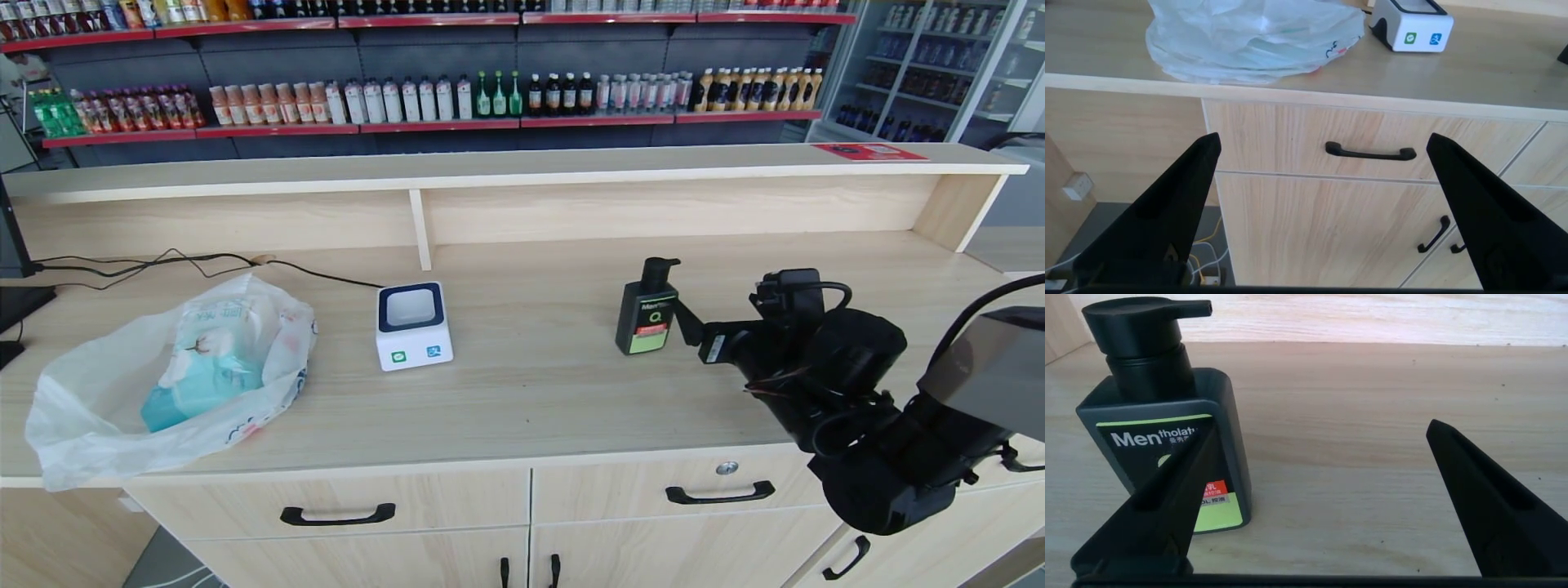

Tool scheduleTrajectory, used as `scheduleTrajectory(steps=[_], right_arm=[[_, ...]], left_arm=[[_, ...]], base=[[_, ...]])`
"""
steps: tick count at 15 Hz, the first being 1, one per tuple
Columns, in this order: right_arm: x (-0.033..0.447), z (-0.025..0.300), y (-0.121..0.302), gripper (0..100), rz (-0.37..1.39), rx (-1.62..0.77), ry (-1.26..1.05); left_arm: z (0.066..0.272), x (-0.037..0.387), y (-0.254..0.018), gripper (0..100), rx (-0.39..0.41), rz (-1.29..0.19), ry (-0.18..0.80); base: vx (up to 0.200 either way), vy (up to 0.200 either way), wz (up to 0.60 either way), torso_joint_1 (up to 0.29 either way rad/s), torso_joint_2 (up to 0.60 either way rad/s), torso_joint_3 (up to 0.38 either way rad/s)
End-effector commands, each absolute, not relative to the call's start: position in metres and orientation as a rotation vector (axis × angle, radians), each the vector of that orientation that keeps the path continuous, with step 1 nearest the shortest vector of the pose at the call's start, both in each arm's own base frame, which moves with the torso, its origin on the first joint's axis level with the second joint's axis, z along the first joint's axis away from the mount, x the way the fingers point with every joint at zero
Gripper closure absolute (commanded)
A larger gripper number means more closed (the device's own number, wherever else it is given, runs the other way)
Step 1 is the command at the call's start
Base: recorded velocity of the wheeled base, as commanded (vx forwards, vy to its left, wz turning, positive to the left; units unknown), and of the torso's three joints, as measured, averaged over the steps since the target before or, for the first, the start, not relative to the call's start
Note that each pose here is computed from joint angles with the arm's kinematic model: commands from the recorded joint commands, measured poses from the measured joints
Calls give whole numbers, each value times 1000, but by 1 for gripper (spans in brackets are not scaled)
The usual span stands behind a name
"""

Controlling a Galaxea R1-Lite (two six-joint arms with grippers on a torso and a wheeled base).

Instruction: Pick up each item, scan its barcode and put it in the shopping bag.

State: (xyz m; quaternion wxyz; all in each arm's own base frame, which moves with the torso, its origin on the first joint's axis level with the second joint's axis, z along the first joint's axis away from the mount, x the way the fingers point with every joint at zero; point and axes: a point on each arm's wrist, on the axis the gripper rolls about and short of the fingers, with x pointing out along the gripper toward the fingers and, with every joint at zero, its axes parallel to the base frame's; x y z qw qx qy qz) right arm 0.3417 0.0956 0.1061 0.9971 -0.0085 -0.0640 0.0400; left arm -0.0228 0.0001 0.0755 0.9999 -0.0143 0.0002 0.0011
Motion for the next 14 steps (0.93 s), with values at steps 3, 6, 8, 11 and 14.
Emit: scheduleTrajectory(steps=[3,6,8,11,14], right_arm=[[348,102,85,0,48,-19,-124],[347,103,92,0,67,-17,-127],[346,104,93,0,72,-9,-130],[346,105,96,0,80,-8,-131],[347,105,96,0,78,-7,-136]], left_arm=[[75,-23,0,0,-29,3,0],[75,-23,0,0,-29,5,0],[76,-23,0,0,-29,3,-2],[76,-23,0,0,-29,3,-2],[75,-23,0,0,-29,3,0]], base=[[0,0,0,0,0,0],[0,0,0,0,0,0],[0,0,0,0,0,0],[0,0,0,0,0,0],[0,0,0,0,0,0]])
